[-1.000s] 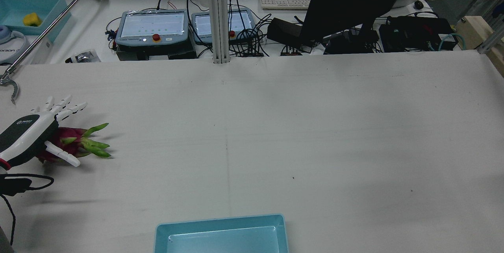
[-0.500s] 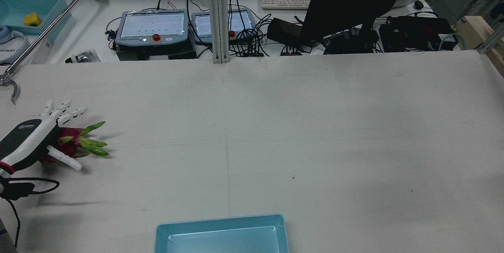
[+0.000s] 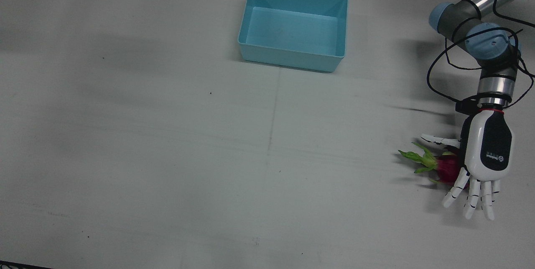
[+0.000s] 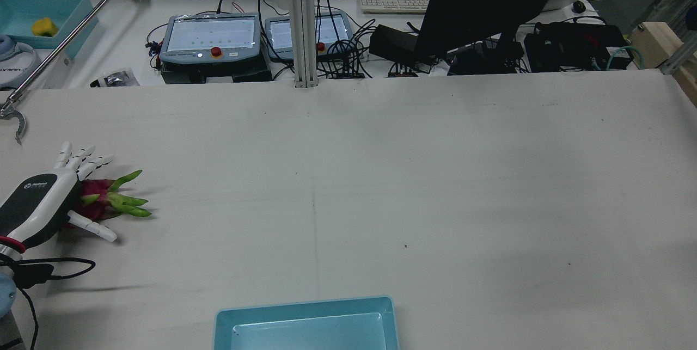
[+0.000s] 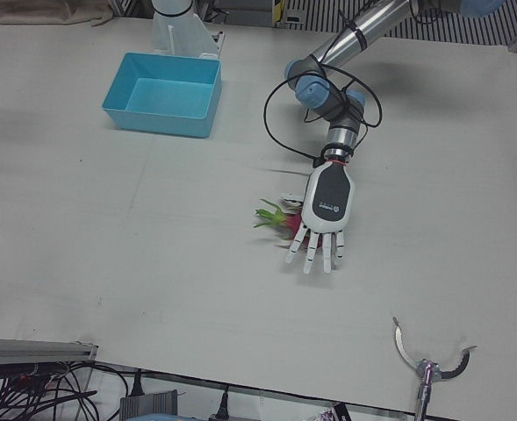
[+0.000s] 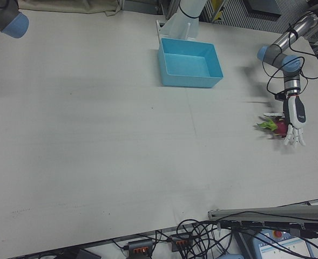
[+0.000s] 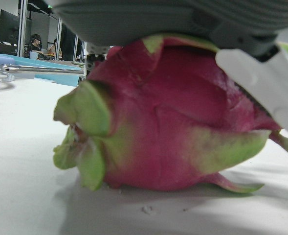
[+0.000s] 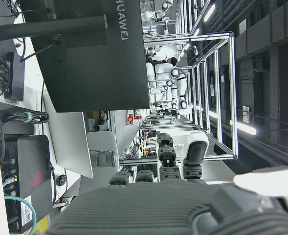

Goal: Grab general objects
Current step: 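Close the left hand fingers around the dragon fruit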

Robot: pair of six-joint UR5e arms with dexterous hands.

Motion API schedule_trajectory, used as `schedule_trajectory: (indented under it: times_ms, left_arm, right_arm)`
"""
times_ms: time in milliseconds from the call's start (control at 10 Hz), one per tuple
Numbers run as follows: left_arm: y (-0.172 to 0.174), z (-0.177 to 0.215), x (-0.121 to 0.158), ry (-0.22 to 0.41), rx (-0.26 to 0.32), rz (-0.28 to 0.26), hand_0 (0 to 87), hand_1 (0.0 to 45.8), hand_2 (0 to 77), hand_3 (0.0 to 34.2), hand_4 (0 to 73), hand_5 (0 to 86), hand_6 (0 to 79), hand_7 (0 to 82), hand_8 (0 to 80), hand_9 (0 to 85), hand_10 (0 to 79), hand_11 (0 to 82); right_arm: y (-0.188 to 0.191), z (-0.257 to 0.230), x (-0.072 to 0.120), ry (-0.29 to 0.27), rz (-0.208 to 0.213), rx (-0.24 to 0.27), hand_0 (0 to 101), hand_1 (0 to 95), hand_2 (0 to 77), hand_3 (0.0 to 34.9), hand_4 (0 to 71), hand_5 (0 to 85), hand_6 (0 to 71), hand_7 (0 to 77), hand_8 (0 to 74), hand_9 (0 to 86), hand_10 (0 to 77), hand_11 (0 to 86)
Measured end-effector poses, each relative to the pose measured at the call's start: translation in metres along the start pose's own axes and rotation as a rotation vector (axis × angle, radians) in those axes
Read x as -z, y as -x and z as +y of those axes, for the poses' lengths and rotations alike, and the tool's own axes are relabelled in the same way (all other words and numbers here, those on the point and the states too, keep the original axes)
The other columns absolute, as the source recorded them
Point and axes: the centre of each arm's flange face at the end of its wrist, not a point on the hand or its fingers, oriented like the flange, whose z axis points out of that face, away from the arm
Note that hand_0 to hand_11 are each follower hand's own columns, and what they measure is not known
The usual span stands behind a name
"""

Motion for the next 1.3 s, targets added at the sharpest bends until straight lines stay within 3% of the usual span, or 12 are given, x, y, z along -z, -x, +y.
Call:
schedule_trajectory:
  times_ms: [100, 200, 300, 400, 600, 700, 800, 900, 1000, 1100, 1200, 1300]
  left_arm:
    - [0.000, 0.003, 0.003, -0.013, -0.003, 0.002, 47.6, 0.0, 1.1, 14.4, 0.0, 19.1, 2.7, 20.7, 1.1, 1.1, 14.2, 36.5]
    - [0.000, 0.005, 0.004, -0.024, -0.004, 0.005, 46.9, 0.0, 1.1, 10.9, 5.5, 21.3, 12.5, 25.6, 4.4, 1.1, 14.2, 48.5]
    - [0.000, 0.005, 0.005, -0.033, -0.006, 0.007, 46.9, 0.0, 1.1, 10.9, 5.5, 21.3, 12.5, 25.6, 4.4, 1.1, 14.2, 48.5]
    - [0.000, 0.005, 0.005, -0.038, -0.006, 0.008, 44.9, 0.0, 1.1, 4.0, 15.8, 27.3, 28.4, 36.0, 20.2, 1.1, 9.8, 67.1]
    - [-0.002, 0.003, 0.006, -0.065, -0.013, 0.009, 42.8, 0.0, 1.1, 1.6, 26.2, 33.8, 40.4, 39.3, 33.8, 19.1, 10.9, 70.9]
    - [-0.005, 0.003, 0.005, -0.081, -0.019, 0.007, 41.3, 0.0, 1.1, 0.6, 26.2, 33.8, 40.4, 39.3, 33.8, 19.1, 10.9, 70.9]
    - [-0.009, 0.005, 0.004, -0.093, -0.024, 0.005, 39.0, 0.0, 1.6, 0.1, 34.9, 37.6, 52.4, 39.3, 45.3, 36.5, 12.5, 75.8]
    - [-0.013, 0.006, 0.002, -0.099, -0.026, 0.004, 39.0, 0.0, 1.6, 0.1, 34.9, 37.6, 52.4, 39.3, 45.3, 36.5, 12.5, 75.8]
    - [-0.017, 0.006, 0.002, -0.109, -0.028, 0.004, 32.8, 0.0, 19.6, 0.0, 40.9, 38.2, 61.1, 37.6, 54.5, 42.0, 13.6, 74.7]
    - [-0.022, 0.006, 0.003, -0.119, -0.030, 0.005, 32.8, 0.0, 19.6, 0.0, 40.9, 38.2, 61.1, 37.6, 54.5, 42.0, 13.6, 74.7]
    - [-0.030, 0.005, 0.005, -0.125, -0.029, 0.006, 20.6, 0.0, 33.8, 0.0, 42.0, 38.7, 63.8, 37.6, 60.5, 42.0, 13.6, 70.9]
    - [-0.041, 0.005, 0.008, -0.128, -0.025, 0.010, 20.6, 0.0, 33.8, 0.0, 42.0, 38.7, 63.8, 37.6, 60.5, 42.0, 13.6, 70.9]
  right_arm:
    - [0.000, 0.000, 0.000, 0.000, 0.000, 0.000, 0, 6.0, 1.6, 0.0, 0.0, 74.2, 0.0, 0.0, 0.0, 1.6, 0.5, 1.1]
    - [0.000, 0.000, 0.000, 0.000, 0.000, 0.000, 0, 6.0, 1.6, 0.0, 0.0, 74.2, 0.0, 0.0, 0.0, 1.6, 0.5, 1.1]
    - [0.000, 0.000, 0.000, 0.000, 0.000, 0.000, 0, 6.5, 1.6, 0.0, 0.0, 74.2, 0.0, 0.0, 0.0, 1.6, 0.0, 1.1]
    - [0.000, 0.000, 0.000, 0.001, 0.000, 0.000, 0, 6.5, 1.6, 0.0, 0.0, 74.2, 0.0, 0.0, 0.0, 1.6, 0.0, 1.1]
    - [0.000, 0.000, 0.000, 0.001, 0.000, 0.000, 0, 6.5, 1.6, 0.0, 0.0, 74.2, 0.0, 0.0, 0.0, 1.6, 0.0, 1.1]
    - [0.000, 0.000, 0.000, 0.000, 0.000, 0.000, 0, 6.5, 1.6, 0.0, 0.0, 74.2, 0.0, 0.0, 0.0, 1.6, 0.0, 1.1]
    - [0.000, 0.000, 0.000, 0.000, 0.000, 0.000, 0, 6.0, 1.6, 0.0, 0.0, 74.2, 0.0, 0.0, 0.0, 1.6, 0.0, 1.1]
    - [0.000, 0.000, 0.000, 0.001, 0.000, 0.000, 0, 6.5, 1.6, 0.0, 0.0, 74.2, 0.0, 0.0, 0.0, 1.6, 0.0, 1.1]
    - [0.000, 0.000, 0.000, 0.001, 0.000, 0.000, 0, 6.5, 1.6, 0.0, 0.0, 74.2, 0.0, 0.0, 0.0, 1.6, 0.0, 1.1]
    - [0.000, 0.000, 0.000, 0.001, 0.000, 0.000, 0, 6.0, 1.6, 0.0, 0.0, 74.2, 0.0, 0.0, 0.0, 1.6, 0.5, 1.1]
    - [0.000, 0.000, 0.000, 0.001, 0.000, 0.000, 0, 6.0, 1.6, 0.0, 0.0, 74.2, 0.0, 0.0, 0.0, 1.6, 0.0, 1.1]
    - [0.000, 0.000, 0.000, 0.001, 0.000, 0.000, 0, 6.0, 1.6, 0.0, 0.0, 74.2, 0.0, 0.0, 0.0, 1.6, 0.0, 1.1]
